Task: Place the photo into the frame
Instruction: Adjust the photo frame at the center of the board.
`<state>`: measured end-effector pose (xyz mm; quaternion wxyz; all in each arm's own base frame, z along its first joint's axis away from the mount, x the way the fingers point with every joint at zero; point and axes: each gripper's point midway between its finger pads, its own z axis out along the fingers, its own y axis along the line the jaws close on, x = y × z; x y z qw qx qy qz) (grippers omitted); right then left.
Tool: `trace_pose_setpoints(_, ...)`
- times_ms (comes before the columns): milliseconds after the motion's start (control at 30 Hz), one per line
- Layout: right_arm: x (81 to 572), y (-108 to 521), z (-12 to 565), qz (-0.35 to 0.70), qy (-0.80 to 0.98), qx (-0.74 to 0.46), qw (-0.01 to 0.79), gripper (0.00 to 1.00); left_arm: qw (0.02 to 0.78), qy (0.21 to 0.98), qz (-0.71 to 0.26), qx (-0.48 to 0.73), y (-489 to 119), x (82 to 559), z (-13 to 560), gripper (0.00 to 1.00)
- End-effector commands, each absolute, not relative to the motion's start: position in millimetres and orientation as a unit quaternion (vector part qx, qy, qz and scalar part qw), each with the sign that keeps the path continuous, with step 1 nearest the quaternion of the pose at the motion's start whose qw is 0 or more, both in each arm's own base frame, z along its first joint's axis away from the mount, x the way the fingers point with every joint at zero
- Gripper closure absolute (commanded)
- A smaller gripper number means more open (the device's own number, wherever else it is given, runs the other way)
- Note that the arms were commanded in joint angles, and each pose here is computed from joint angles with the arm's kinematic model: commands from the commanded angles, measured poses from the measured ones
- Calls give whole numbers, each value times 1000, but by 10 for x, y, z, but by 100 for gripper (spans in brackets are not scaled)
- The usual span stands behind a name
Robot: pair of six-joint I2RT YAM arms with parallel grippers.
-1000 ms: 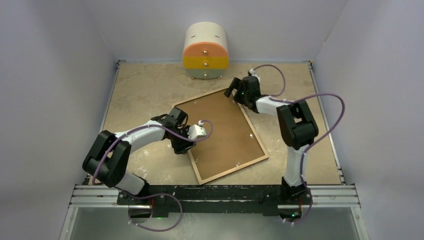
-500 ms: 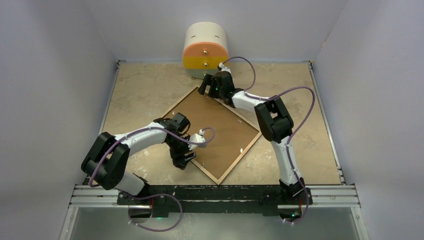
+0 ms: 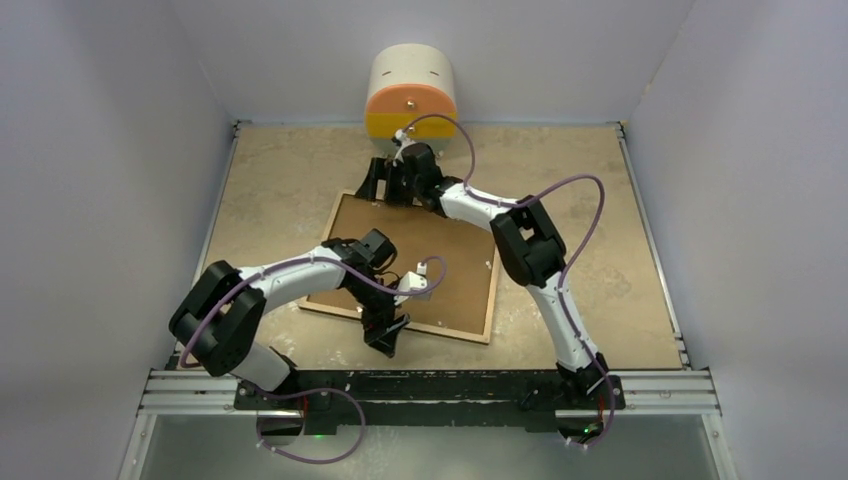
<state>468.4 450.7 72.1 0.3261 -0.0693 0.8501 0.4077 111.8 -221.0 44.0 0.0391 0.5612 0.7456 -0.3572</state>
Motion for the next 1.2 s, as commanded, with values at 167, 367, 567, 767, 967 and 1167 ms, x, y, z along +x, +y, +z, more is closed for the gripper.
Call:
trace_pose_setpoints(167,3776,4491,923,399,879,-126,230,1,240,667,-291,642,-2383,1852,1238,7)
trace_pose_setpoints(367,3756,4263,1079,378,880,-111,265,1,276,665,-276,636,-1851,1977,1687,5)
trace_pose_setpoints(567,3631,3996,1422,384,867,-85,305,1,322,749,-212,539,-1042,2649,1678,6)
trace_pose_setpoints(767,3493,3474,1573,363,873,-32,325,1,347,853,-166,353,-25,3667,1359,29)
trace_pose_setpoints(967,3362,2795,1605,359,866,31,347,1,349,878,-165,281,245,4163,934,38)
trace_pose_setpoints(1167,3160,2562,1469,354,871,43,337,1,335,883,-195,265,-20,4409,742,34)
